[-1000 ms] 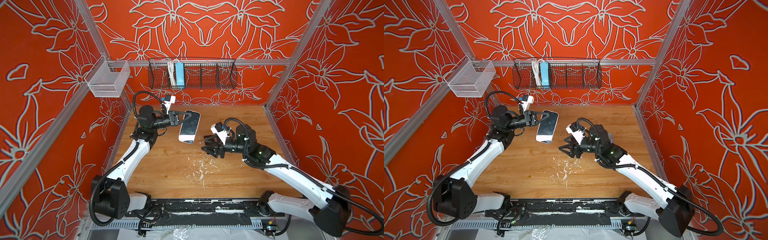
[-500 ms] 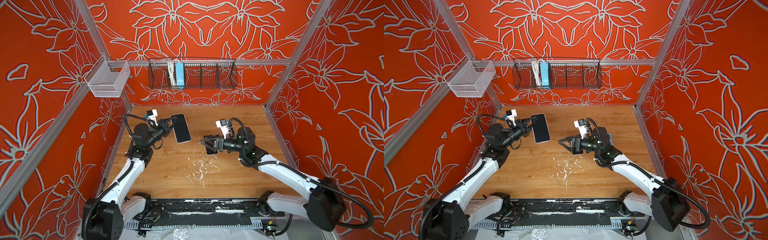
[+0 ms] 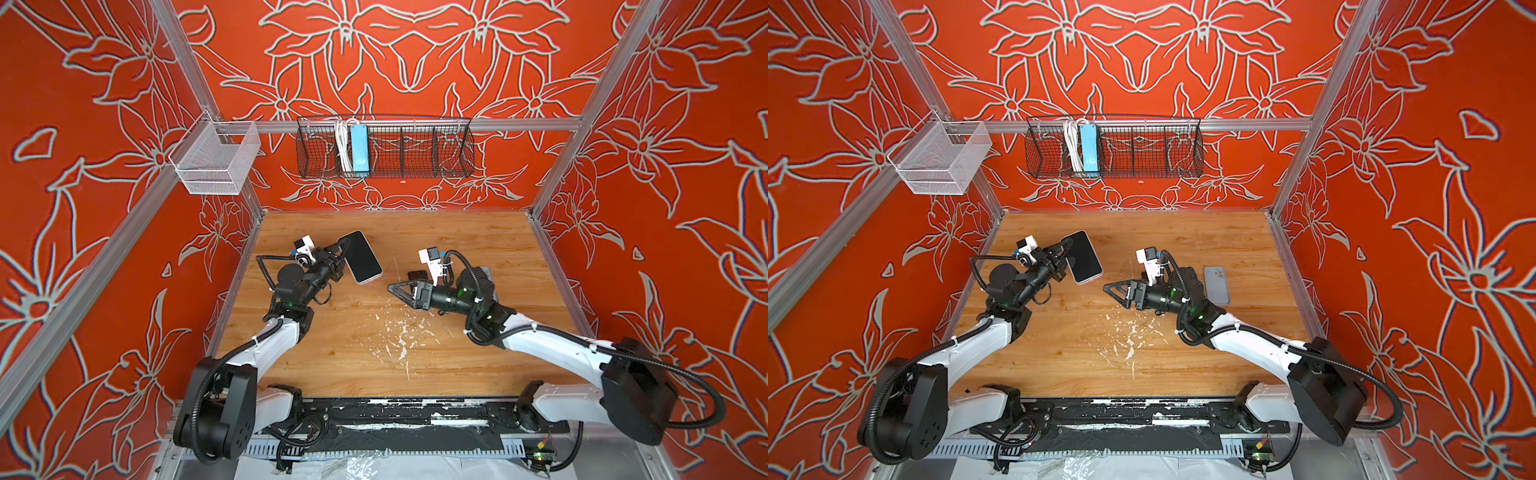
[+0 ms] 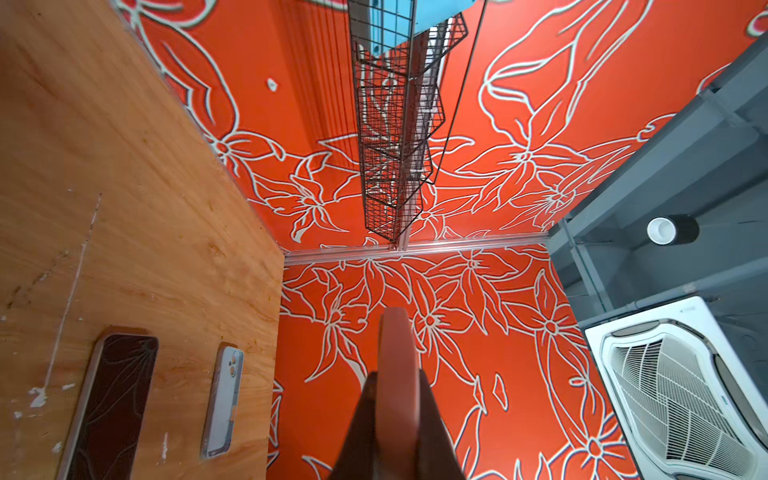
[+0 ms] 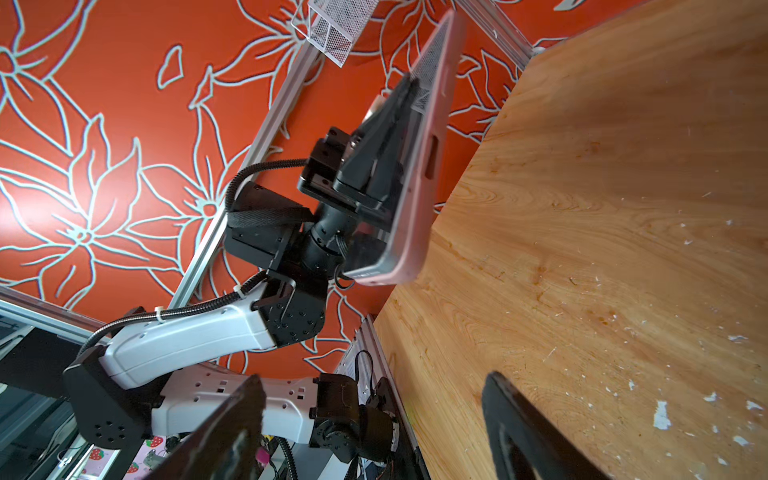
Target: Take the phone out of the phone case
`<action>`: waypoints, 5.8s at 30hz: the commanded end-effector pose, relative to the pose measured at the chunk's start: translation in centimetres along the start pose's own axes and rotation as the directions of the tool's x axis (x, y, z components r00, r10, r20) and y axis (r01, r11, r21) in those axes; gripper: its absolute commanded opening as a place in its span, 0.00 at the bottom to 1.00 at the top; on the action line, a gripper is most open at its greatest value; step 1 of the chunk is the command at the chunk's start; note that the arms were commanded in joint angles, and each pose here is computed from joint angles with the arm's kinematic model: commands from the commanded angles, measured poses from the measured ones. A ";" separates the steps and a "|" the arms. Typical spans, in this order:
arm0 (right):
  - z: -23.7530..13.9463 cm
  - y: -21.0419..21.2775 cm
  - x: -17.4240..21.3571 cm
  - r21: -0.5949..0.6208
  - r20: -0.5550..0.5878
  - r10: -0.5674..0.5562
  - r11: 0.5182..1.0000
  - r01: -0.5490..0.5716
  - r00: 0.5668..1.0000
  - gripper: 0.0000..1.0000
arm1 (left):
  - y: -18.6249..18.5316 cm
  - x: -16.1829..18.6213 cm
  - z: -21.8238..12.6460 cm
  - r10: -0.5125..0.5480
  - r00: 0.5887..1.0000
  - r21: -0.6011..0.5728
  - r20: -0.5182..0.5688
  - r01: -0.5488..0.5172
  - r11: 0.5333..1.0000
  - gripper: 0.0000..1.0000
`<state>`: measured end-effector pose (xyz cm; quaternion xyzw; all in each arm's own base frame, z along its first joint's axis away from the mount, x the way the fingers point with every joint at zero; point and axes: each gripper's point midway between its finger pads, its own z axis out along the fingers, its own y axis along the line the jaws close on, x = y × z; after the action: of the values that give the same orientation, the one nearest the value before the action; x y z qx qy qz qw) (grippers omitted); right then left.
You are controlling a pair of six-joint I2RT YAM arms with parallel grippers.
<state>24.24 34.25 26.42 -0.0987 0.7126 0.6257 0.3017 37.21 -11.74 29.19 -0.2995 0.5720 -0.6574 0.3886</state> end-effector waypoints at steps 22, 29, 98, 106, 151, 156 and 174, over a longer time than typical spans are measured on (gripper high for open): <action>3.5 0.1 -0.8 -0.026 0.093 -0.004 1.000 0.006 0.996 0.78 | -4.0 1.0 -0.1 -0.006 1.000 0.166 -0.022 0.009 0.986 0.00; 3.4 0.0 -1.1 -0.021 0.114 -0.005 1.000 0.007 0.993 0.77 | -4.0 1.5 0.0 -0.010 0.999 0.168 -0.033 0.016 0.986 0.00; 2.2 1.3 -1.9 -0.026 0.108 -0.104 0.994 0.107 0.989 0.71 | -8.4 3.1 0.5 -0.039 0.996 0.272 -0.084 0.061 0.960 0.00; 1.4 3.1 -1.5 -0.088 0.069 -0.125 0.988 0.131 0.990 0.72 | -9.7 2.9 1.6 0.011 0.996 0.289 -0.090 0.016 0.957 0.00; 1.8 3.9 -5.2 -0.115 0.166 -0.125 0.983 0.145 0.978 0.71 | -10.1 3.7 0.8 0.018 0.994 0.296 -0.111 0.016 0.955 0.00; 1.8 3.3 -5.6 -0.100 0.178 -0.114 0.986 0.133 0.977 0.71 | -10.3 4.0 0.8 0.016 0.993 0.301 -0.121 0.022 0.953 0.00; 2.1 0.8 -5.9 -0.064 0.187 -0.065 0.995 0.078 0.980 0.66 | -12.1 6.2 0.5 0.018 0.985 0.342 -0.169 0.042 0.939 0.00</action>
<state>27.11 35.56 31.30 -0.1178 0.6419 0.6560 0.3790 36.17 -14.87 35.76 -0.2608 0.5082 -0.7220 0.3905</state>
